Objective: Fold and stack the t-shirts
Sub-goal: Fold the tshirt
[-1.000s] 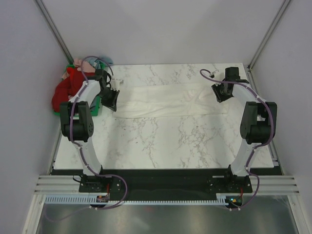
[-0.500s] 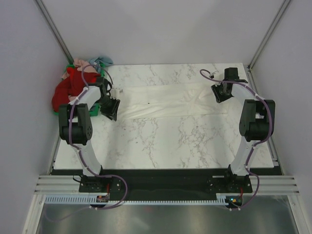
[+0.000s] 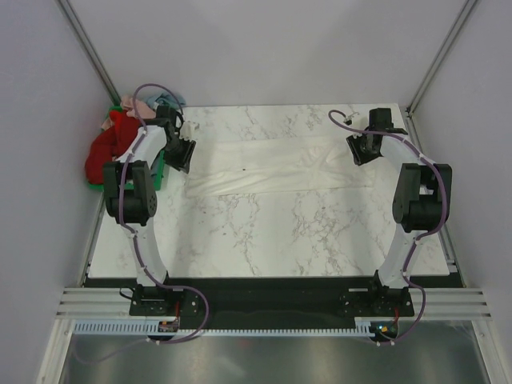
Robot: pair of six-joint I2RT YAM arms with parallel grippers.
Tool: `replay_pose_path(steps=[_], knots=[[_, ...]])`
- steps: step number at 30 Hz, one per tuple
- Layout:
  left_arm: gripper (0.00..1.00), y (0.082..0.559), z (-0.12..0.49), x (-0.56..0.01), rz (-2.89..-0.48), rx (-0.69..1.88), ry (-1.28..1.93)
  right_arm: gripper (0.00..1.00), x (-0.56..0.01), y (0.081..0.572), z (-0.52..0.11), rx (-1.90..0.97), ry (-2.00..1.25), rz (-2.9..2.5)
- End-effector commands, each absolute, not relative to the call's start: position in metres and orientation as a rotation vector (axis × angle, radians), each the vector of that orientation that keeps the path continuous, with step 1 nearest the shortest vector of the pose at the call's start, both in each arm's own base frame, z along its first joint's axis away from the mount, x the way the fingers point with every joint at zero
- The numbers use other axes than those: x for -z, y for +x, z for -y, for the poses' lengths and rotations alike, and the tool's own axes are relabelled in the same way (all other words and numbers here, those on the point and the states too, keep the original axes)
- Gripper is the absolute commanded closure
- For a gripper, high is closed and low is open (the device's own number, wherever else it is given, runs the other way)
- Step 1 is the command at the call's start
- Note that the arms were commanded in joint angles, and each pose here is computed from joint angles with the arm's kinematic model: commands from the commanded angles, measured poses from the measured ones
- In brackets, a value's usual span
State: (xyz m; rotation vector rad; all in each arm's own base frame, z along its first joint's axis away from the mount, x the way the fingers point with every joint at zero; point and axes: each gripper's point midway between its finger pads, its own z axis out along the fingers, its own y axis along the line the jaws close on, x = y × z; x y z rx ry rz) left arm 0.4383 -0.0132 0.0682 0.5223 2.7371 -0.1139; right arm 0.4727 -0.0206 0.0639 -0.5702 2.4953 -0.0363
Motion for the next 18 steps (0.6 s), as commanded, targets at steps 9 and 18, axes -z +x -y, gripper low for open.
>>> replay_pose_path(steps=[9,18], knots=[[0.52,0.451,0.023,-0.07,-2.729,0.218,0.593,0.6,-0.088,0.485,0.023,0.042,-0.54,-2.431],[0.57,0.439,0.034,-0.057,-2.791,0.331,0.588,0.6,-0.088,0.485,0.024,0.05,-0.539,-2.432]])
